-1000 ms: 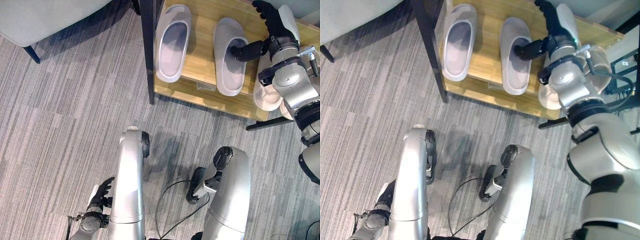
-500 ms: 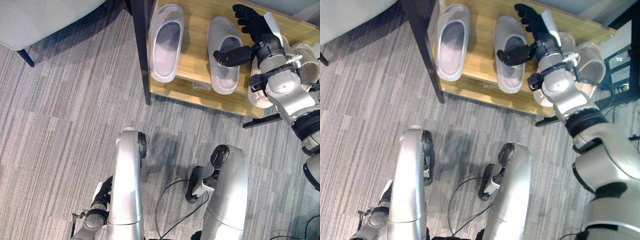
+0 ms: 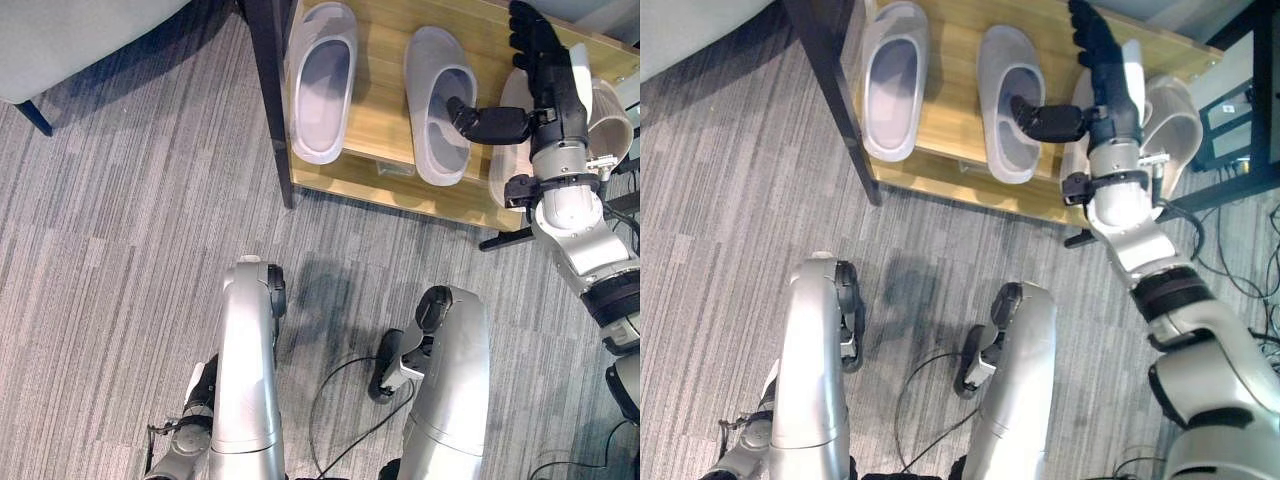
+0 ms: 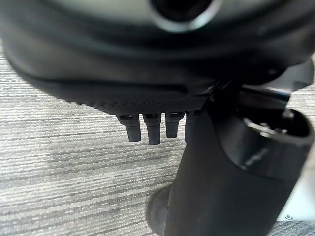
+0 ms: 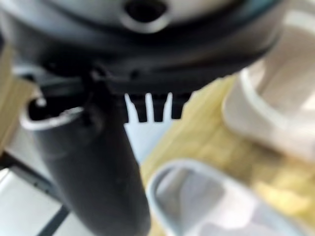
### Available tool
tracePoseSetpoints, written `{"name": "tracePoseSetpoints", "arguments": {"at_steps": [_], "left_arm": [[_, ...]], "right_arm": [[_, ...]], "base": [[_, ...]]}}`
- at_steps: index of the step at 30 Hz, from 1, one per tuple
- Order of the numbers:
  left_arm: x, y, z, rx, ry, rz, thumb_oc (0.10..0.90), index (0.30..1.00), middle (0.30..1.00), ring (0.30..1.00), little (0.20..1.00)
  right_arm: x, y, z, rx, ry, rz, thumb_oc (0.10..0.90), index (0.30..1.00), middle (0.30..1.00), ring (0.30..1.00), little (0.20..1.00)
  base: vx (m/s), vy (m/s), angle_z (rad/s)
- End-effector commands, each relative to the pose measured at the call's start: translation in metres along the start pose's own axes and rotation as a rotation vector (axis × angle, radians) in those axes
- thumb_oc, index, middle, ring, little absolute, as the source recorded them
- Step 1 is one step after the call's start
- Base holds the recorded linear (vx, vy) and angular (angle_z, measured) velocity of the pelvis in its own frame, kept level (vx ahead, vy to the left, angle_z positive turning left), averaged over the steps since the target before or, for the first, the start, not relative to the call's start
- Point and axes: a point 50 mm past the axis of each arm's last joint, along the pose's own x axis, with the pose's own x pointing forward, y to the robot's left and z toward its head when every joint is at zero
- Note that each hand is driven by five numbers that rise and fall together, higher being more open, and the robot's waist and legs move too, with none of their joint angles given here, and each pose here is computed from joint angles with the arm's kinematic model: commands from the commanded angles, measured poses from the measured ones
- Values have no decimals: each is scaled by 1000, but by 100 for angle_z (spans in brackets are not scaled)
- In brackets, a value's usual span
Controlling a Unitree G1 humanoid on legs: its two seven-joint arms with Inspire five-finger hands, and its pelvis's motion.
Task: Arrange the slippers neatly on the shoe rack.
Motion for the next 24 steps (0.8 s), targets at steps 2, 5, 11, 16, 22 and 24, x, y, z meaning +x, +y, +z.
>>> {"name": "tracePoseSetpoints", "arguments": {"at_steps": [2,5,11,16,22,24], "left_arm": [[-12,-18,-12,12,8,-19,800,900,900,900,900],[-12,-19,-10,14,1,-16,800,900,900,900,900],[-10,-18,-7,16,-6,-6,800,900,900,900,900],[-10,-18,-8,9,3,5,800,900,900,900,900],[-8,-18,-6,19,3,11,800,900,900,900,900],[-8,-18,-6,16,2,13,800,900,900,900,900]], "right_arm": [[14,-30,68,156,-323,-173,800,900,900,900,900],[9,-25,64,194,-308,-151,800,900,900,900,900],[-1,-9,56,272,-270,-83,800,900,900,900,900],[-10,-3,55,296,-264,-33,800,900,900,900,900],[-15,9,49,350,-220,23,800,900,900,900,900],[-16,9,48,352,-213,27,800,900,900,900,900]], "base": [[0,0,0],[0,0,0],[0,0,0],[0,0,0],[0,0,0],[0,0,0]]}}
